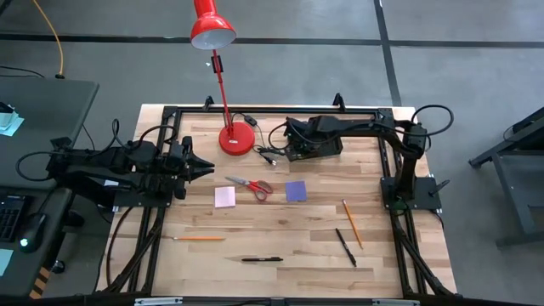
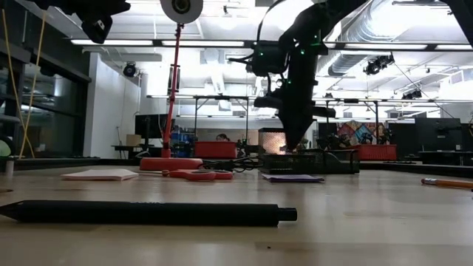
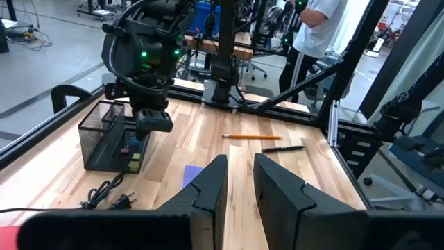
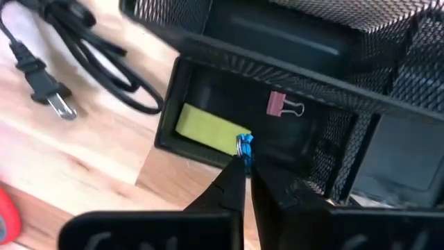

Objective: Pick and place office supplies into organizer
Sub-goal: Put the blue binder clip into the black desk organizer, then put the left black pen into the black desk organizer

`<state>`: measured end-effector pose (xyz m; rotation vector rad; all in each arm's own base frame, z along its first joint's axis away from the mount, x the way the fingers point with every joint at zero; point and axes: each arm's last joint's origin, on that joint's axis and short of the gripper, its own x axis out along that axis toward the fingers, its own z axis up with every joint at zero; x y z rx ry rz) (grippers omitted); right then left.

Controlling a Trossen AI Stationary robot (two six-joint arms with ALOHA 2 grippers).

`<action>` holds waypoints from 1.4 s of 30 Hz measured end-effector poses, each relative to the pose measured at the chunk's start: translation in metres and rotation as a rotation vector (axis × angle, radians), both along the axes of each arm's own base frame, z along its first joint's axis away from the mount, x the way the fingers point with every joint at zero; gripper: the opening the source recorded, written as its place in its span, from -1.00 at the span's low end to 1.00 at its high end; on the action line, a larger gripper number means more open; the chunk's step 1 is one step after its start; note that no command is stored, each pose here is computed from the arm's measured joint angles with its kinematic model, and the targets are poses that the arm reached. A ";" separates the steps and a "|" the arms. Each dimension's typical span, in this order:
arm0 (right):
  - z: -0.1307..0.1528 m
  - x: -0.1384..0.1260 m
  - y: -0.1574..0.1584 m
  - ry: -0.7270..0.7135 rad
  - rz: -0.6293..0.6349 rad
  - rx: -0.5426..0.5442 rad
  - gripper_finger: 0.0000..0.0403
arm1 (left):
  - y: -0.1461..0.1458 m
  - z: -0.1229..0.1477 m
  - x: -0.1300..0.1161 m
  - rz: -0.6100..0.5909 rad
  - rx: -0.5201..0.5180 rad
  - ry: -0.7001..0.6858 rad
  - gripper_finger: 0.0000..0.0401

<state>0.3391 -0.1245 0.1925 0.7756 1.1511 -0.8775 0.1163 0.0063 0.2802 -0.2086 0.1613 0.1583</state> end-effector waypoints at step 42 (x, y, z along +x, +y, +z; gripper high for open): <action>0.102 -0.002 0.195 -0.538 0.319 -0.158 -0.41 | 0.000 -0.007 0.004 -0.019 -0.005 0.076 -0.69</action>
